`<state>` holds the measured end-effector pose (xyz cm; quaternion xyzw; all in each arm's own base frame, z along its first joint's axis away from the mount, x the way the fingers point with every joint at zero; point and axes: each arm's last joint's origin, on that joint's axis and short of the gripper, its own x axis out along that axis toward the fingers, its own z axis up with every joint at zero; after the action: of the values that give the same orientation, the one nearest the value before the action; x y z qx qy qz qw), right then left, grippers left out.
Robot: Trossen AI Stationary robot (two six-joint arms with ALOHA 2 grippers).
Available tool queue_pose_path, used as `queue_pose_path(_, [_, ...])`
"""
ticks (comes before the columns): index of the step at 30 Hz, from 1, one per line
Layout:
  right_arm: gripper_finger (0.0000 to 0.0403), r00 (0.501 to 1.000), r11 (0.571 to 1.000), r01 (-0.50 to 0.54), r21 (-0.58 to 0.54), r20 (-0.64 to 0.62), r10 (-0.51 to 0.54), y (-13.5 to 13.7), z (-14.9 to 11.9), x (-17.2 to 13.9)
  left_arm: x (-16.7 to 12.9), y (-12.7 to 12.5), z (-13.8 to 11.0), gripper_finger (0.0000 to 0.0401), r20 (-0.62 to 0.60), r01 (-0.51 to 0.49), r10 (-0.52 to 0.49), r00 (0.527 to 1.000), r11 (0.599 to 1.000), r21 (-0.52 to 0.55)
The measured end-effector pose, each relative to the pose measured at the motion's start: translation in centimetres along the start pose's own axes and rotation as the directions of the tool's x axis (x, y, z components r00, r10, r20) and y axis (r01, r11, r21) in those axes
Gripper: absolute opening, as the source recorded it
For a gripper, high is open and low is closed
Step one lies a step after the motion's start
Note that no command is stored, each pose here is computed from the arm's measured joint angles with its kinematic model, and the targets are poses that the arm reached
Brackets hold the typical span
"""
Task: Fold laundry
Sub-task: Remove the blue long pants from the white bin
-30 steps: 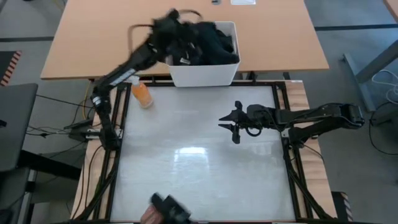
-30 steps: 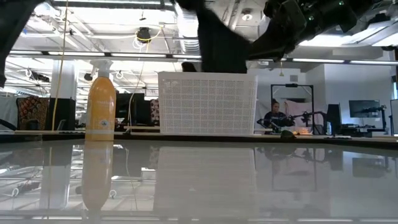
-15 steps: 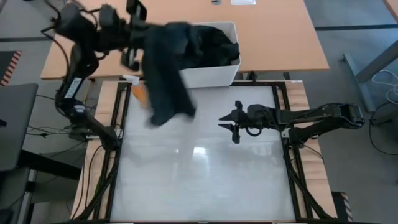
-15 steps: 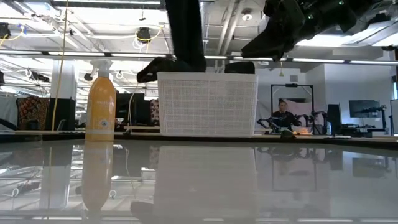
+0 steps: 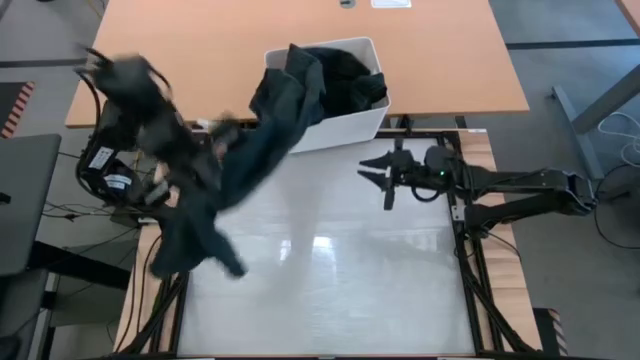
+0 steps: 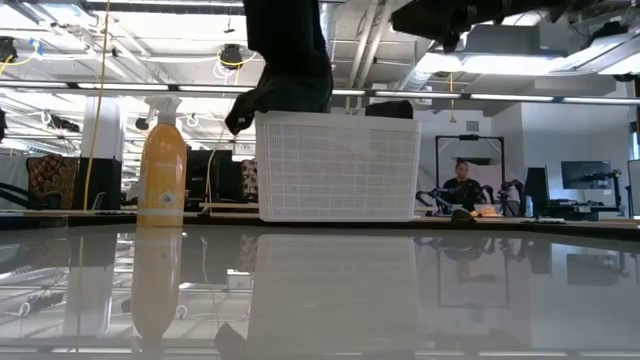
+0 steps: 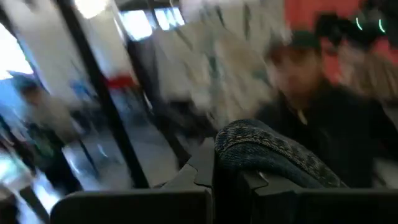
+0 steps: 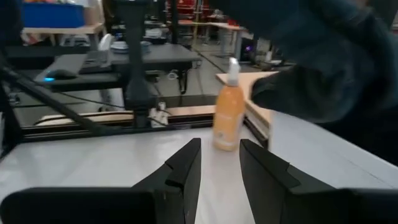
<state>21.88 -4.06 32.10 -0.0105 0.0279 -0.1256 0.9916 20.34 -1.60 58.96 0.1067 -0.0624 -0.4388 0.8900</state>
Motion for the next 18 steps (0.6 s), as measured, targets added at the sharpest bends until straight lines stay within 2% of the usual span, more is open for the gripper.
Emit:
queue_pose_path(2, [0.0136, 0.999, 0.999, 0.035, 0.023, -0.032, -0.034, -0.7, -0.4, 0.3, 1.1, -1.1, -2.1, 0.0, -0.184, -0.032, 0.03, 0.982, 0.999, -0.005])
queue_pose_path(4, [0.0136, 0.993, 0.996, 0.069, 0.059, -0.101, -0.063, -1.4, -1.5, 1.2, 2.5, -1.8, -4.5, 0.0, -0.37, -0.057, 0.046, 0.928, 0.998, -0.018])
queue_pose_path(6, [0.0136, 0.981, 0.992, 0.1, 0.079, -0.177, -0.085, -1.9, -3.0, 2.5, 4.4, -2.0, -7.0, 0.0, -0.48, -0.065, 0.029, 0.877, 0.996, -0.06])
queue_pose_path(9, [0.0136, 0.962, 0.988, 0.126, 0.083, -0.255, -0.101, -2.5, -5.3, 4.7, 7.5, -2.2, -11.2, 0.0, -0.567, -0.086, 0.015, 0.824, 0.991, -0.1])
queue_pose_path(12, [0.0136, 0.96, 0.986, 0.147, 0.085, -0.251, -0.121, -3.0, -7.1, 6.9, 8.5, -2.5, -14.8, 0.0, -0.655, -0.175, 0.055, 0.754, 0.977, -0.119])
queue_pose_path(16, [0.0136, 0.954, 0.983, 0.165, 0.077, -0.265, -0.14, -3.8, -9.1, 8.7, 9.3, -2.7, -20.2, 0.0, -0.689, -0.275, 0.058, 0.723, 0.938, -0.21])
queue_pose_path(18, [0.0136, 0.946, 0.981, 0.179, 0.077, -0.286, -0.15, -4.2, -9.7, 8.9, 9.4, -3.2, -23.4, 0.0, -0.714, -0.332, 0.038, 0.699, 0.902, -0.276])
